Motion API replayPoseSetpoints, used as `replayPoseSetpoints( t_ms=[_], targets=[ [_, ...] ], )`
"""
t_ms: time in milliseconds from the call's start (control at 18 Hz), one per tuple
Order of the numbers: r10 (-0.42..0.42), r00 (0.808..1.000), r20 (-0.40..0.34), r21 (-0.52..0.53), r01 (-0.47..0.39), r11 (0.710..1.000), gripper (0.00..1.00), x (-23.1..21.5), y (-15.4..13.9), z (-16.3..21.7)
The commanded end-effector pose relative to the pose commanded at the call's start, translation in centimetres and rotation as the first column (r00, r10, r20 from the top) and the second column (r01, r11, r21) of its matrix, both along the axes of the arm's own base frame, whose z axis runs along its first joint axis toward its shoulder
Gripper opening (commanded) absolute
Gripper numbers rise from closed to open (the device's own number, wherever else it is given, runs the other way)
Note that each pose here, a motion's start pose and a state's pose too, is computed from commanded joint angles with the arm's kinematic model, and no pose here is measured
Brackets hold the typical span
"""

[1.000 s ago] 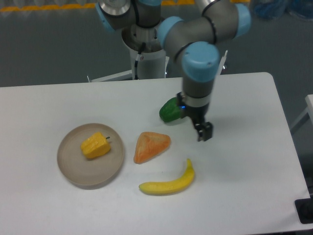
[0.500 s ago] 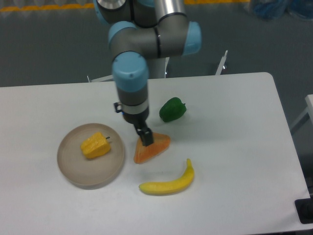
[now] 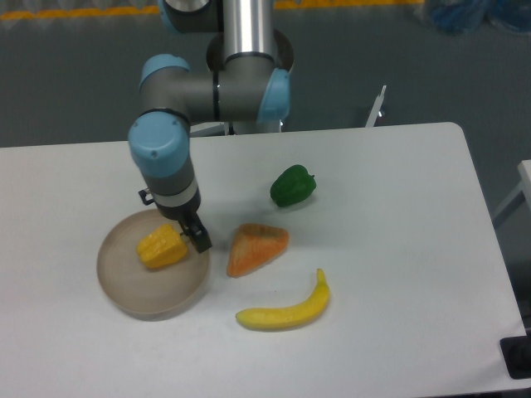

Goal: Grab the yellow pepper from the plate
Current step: 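Lower the gripper onto the yellow pepper and close on it, then lift the yellow pepper off the plate and carry it upward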

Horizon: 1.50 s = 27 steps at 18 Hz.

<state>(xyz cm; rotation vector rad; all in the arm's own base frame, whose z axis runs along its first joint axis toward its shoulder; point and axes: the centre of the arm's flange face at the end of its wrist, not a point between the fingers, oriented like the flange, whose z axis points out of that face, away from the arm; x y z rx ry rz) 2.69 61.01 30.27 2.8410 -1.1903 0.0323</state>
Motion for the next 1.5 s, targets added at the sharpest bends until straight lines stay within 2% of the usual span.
replayPoseSetpoints(
  t_ms=[111, 278, 778, 833, 1056, 1111, 1167, 1389, 1500],
  targets=[
    [-0.008, 1.0, 0.002, -0.014, 0.008, 1.0, 1.0, 0.6, 0.4, -1.3],
    [-0.008, 1.0, -0.004, 0.029, 0.008, 1.0, 1.0, 1.8, 1.3, -2.2],
    [-0.014, 1.0, -0.001, -0.017, 0.014, 1.0, 1.0, 3.3, 1.8, -5.4],
    [-0.012, 1.0, -0.001, -0.015, 0.012, 1.0, 0.87, 3.3, 1.8, -5.4],
    [-0.014, 1.0, 0.002, -0.005, 0.014, 1.0, 0.15, 3.4, 1.9, -4.9],
    [-0.012, 1.0, 0.0, 0.001, 0.012, 1.0, 0.03, 3.2, 2.0, -4.6],
    [-0.009, 1.0, -0.001, 0.011, 0.009, 1.0, 0.0, 3.2, 2.2, -4.1],
    [0.011, 1.0, -0.006, 0.069, -0.011, 0.998, 0.0, 2.7, 2.9, -1.4],
    [0.062, 0.998, -0.006, 0.111, -0.061, 0.992, 0.0, 0.8, 2.4, 1.4]
  ],
)
